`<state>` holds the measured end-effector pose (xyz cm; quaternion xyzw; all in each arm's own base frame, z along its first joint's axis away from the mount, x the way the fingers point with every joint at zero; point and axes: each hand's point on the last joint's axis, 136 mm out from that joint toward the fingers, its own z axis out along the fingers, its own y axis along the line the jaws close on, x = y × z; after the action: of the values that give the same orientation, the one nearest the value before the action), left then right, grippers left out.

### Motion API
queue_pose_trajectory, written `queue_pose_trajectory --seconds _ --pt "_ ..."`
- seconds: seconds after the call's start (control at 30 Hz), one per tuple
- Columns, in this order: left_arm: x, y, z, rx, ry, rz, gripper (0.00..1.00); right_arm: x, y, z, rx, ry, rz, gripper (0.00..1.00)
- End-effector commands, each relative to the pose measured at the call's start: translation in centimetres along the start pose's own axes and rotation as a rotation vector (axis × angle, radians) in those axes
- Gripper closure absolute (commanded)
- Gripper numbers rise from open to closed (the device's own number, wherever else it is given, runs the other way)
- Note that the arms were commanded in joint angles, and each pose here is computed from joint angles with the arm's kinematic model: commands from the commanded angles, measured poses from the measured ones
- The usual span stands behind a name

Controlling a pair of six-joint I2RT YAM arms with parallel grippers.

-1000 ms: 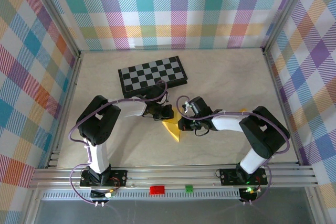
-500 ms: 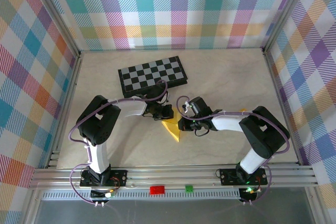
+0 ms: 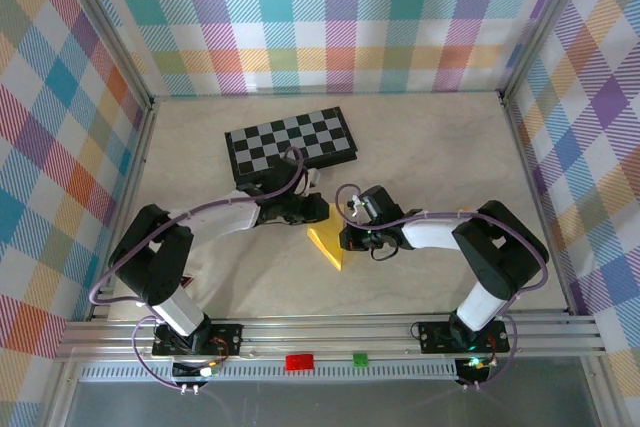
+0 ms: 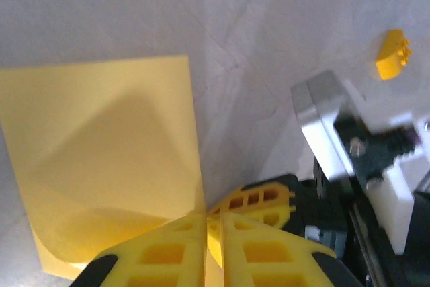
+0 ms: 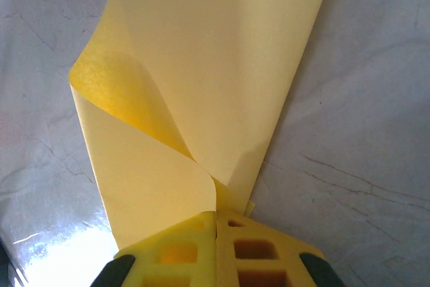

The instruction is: Fold a paper plane with a square sheet of paper (pick it up from the middle)

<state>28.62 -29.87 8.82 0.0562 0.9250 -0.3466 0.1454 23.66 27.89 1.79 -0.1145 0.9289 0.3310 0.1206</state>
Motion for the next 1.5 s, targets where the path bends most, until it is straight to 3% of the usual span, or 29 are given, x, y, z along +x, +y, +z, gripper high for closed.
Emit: queue_pose_trajectory --seconds 0.0,0.27,0.6,0.7,1.07,1.27,1.47 --pt "2.6 -0.8 0.8 0.072 0.062 -0.041 0.88 0.5 -0.5 0.4 0.004 0.014 0.012 0.96" --pt "4.8 0.5 2.3 0.058 0.104 -0.095 0.91 0.6 -0.6 0.4 0.007 0.017 0.014 0.96" --pt "8.6 7.9 4.2 -0.18 0.152 -0.149 0.95 0.8 -0.8 0.5 0.011 0.021 0.017 0.97" --pt "8.5 7.7 3.8 -0.177 0.144 -0.142 0.95 0.8 -0.8 0.5 0.011 0.024 0.018 0.97" --pt "4.5 1.0 1.2 0.009 0.056 -0.068 0.92 0.5 -0.7 0.5 0.016 0.017 0.021 0.97" --pt "6.4 2.7 3.2 -0.018 0.125 -0.097 0.93 0.4 -0.5 0.4 0.011 0.019 0.02 0.97" --pt "8.6 6.6 4.0 -0.158 0.164 -0.111 0.95 -0.2 0.3 -0.1 -0.007 0.007 0.006 0.95"
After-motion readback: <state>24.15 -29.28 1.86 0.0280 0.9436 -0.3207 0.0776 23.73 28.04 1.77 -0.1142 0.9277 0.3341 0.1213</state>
